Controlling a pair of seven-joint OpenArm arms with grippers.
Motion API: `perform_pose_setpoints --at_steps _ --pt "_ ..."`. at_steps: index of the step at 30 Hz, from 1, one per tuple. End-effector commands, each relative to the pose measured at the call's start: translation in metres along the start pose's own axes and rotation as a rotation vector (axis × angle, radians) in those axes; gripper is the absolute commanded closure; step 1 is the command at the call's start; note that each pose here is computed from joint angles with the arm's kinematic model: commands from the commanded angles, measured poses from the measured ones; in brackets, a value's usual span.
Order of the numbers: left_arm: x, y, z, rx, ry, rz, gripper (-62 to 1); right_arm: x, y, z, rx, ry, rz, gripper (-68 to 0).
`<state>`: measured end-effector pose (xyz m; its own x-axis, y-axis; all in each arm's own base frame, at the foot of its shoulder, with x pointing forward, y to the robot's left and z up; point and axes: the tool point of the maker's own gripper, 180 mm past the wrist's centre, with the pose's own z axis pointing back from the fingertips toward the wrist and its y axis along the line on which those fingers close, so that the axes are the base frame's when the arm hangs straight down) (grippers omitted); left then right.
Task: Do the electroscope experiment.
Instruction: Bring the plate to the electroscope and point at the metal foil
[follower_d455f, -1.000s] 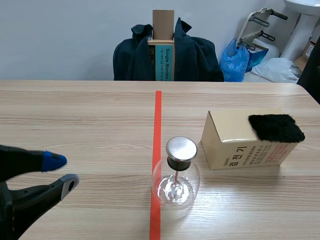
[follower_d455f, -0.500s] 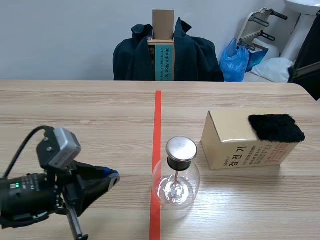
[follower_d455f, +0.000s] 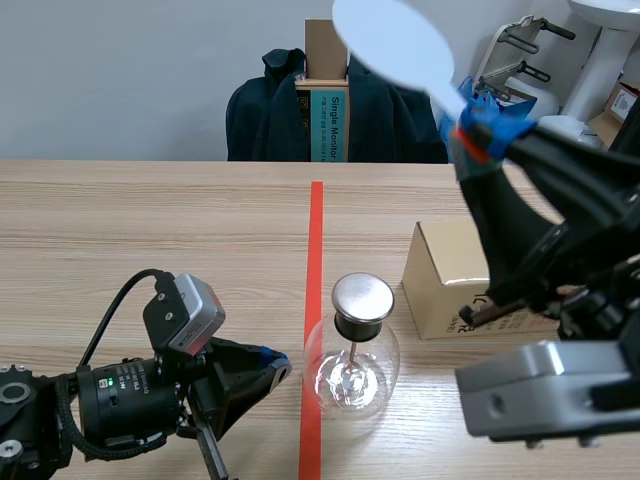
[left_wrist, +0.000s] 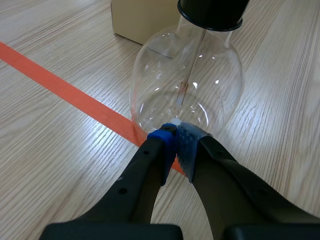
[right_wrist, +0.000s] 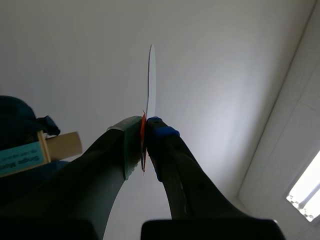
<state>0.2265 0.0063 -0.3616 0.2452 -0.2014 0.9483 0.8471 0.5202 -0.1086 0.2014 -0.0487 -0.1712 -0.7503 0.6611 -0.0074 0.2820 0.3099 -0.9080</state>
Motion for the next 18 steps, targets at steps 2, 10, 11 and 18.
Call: perform_pose_setpoints --at_steps 2,10,11,18 --pt "0.010 0.000 -0.001 0.002 -0.035 -0.003 -2.7 -0.006 0.002 0.001 -0.021 0.037 0.058 -0.8" --pt "0.010 0.001 -0.001 0.003 -0.033 -0.006 -2.7 -0.029 0.037 0.023 0.110 0.148 0.081 -0.8" --pt "0.010 0.001 -0.001 0.002 -0.032 -0.008 -2.7 -0.031 0.040 0.026 0.120 0.157 0.082 -0.8" --pt "0.009 0.001 -0.001 0.003 -0.026 -0.008 -2.7 -0.051 0.062 0.040 0.196 0.229 0.104 -0.8"
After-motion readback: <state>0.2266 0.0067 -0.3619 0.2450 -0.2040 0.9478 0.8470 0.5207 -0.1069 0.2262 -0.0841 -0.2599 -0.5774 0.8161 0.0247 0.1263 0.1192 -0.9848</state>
